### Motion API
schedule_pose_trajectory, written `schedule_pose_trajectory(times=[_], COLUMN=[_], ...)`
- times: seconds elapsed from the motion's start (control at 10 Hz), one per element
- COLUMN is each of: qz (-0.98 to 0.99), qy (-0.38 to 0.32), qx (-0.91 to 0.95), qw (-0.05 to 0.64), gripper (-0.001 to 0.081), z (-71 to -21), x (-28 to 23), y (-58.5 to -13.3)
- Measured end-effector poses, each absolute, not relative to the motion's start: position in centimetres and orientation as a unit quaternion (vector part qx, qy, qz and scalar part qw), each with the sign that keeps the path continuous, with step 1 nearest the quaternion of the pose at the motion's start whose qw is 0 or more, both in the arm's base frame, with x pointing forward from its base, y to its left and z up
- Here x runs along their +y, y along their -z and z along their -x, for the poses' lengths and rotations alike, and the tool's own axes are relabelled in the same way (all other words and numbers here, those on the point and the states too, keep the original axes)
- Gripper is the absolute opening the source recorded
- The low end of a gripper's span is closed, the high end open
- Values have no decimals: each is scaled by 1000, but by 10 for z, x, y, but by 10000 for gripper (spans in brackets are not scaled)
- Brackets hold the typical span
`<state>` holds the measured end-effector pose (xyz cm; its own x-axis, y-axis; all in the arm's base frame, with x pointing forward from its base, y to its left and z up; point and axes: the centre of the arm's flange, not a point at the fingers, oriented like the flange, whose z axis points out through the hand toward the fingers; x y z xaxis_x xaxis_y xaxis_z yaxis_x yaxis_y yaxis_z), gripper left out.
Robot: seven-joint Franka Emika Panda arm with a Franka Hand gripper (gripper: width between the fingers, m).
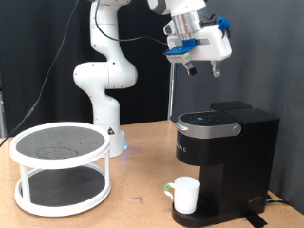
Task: Make a cup of coffee with the keurig machine
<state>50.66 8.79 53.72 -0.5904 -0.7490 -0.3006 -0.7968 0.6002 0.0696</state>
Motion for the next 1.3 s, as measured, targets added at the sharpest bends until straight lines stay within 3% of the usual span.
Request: schedule_pose_trajectory(times=[1.3], qz=[431], qy=[-42], qx=[893], qw=[123], gripper=[806], z=[-506], x=[97], y=[-474])
